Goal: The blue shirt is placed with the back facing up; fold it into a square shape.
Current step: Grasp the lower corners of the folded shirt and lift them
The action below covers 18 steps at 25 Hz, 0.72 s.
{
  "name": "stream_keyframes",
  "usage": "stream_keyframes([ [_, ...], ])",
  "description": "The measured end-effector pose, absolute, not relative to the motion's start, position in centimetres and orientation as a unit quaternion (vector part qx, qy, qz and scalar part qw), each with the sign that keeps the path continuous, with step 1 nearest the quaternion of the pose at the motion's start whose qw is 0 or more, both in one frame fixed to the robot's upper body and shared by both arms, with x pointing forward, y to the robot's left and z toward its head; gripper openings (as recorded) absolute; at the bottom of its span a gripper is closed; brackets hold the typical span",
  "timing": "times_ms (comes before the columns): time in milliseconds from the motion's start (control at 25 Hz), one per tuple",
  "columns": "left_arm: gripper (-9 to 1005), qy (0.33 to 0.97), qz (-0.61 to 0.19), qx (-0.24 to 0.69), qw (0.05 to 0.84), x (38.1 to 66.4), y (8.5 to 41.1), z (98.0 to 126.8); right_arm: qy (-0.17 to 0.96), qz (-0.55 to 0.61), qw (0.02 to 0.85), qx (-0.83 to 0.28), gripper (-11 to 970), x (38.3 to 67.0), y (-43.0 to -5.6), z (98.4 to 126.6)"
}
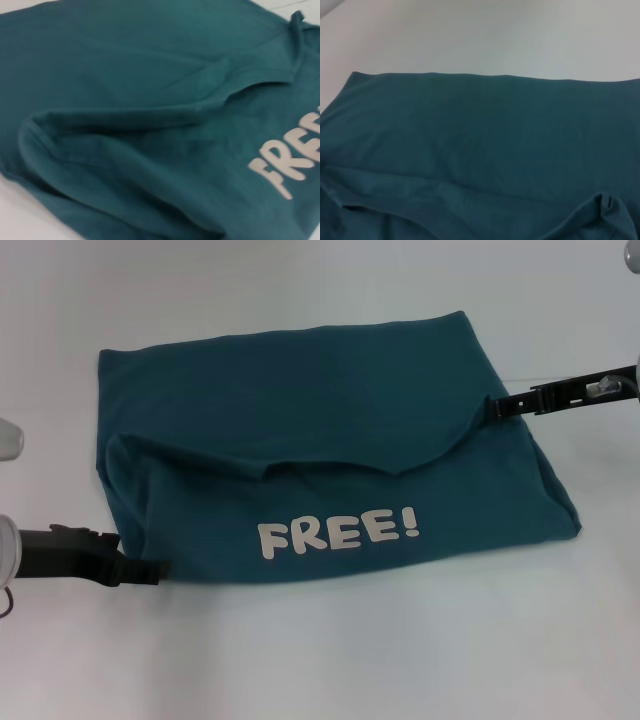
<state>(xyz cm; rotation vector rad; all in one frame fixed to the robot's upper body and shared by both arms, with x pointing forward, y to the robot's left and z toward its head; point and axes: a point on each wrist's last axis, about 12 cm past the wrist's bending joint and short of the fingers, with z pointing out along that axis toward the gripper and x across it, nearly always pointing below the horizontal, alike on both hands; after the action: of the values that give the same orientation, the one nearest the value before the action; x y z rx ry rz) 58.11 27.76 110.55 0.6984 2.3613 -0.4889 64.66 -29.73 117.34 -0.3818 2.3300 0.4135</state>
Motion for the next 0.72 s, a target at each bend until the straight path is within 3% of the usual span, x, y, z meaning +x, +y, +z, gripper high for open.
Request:
stream_keyframes([
  [720,882,0.889,-0.178,0.291,0.306,58.6,26.5,108.7,0.908,0.164,0.355,-0.150,918,64.5,-29.4,117.1],
])
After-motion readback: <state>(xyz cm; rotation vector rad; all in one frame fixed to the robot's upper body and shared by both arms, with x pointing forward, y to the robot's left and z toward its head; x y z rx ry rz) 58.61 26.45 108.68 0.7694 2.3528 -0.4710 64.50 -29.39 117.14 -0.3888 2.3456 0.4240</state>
